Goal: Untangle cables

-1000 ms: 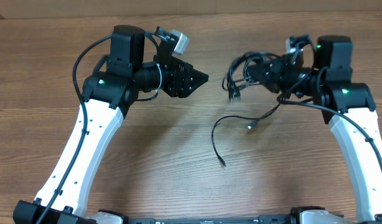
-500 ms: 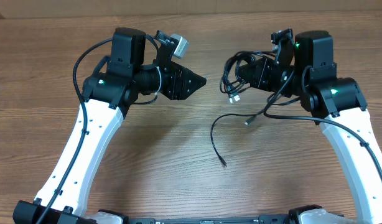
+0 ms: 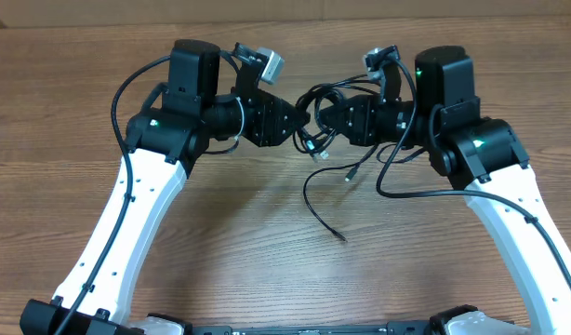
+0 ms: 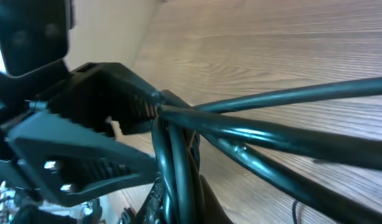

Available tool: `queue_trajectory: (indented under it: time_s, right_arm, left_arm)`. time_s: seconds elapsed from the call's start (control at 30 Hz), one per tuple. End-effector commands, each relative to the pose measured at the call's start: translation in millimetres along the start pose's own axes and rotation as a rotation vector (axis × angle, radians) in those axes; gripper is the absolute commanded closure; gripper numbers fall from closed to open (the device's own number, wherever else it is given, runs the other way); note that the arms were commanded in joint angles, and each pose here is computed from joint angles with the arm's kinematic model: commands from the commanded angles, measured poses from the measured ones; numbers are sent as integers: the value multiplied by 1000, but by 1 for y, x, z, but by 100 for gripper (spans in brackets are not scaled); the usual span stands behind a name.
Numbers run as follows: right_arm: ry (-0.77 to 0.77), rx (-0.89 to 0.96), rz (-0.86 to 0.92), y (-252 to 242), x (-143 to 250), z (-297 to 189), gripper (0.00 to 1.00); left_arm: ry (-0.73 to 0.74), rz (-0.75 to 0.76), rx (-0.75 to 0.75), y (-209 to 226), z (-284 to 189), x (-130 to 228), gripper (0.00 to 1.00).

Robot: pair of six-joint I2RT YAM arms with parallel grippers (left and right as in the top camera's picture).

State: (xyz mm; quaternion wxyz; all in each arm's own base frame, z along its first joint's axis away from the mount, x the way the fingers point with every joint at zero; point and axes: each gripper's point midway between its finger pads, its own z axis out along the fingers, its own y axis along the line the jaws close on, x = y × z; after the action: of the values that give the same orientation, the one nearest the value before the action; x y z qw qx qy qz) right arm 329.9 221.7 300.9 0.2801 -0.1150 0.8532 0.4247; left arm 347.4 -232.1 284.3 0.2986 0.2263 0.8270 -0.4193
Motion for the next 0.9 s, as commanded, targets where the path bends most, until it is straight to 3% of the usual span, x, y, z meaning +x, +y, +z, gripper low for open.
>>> queue_trajectory:
  time_s: [0.0, 0.1, 0.33, 0.37, 0.43, 0.77, 0.87]
  right_arm:
    - [-33, -36, -54, 19, -12, -8, 96]
    - [-33, -36, -55, 19, -12, -8, 96]
    - [-35, -32, -53, 18, -12, -8, 96]
    - [-33, -34, -53, 19, -12, -7, 96]
    - [-34, -33, -53, 19, -11, -7, 96]
    - [-43, 63, -47, 1, -11, -8, 96]
    - [-33, 154, -35, -16, -6, -9, 96]
  left_arm:
    - [1, 3, 2, -3, 3, -2, 57]
    - [3, 2, 2, -3, 3, -1, 71]
    - [4, 1, 3, -3, 3, -1, 76]
    - [4, 1, 3, -3, 3, -1, 80]
    - [4, 1, 3, -3, 3, -1, 96]
    - [-10, -71, 15, -5, 3, -5, 96]
    - [-43, -81, 94, -19, 2, -17, 96]
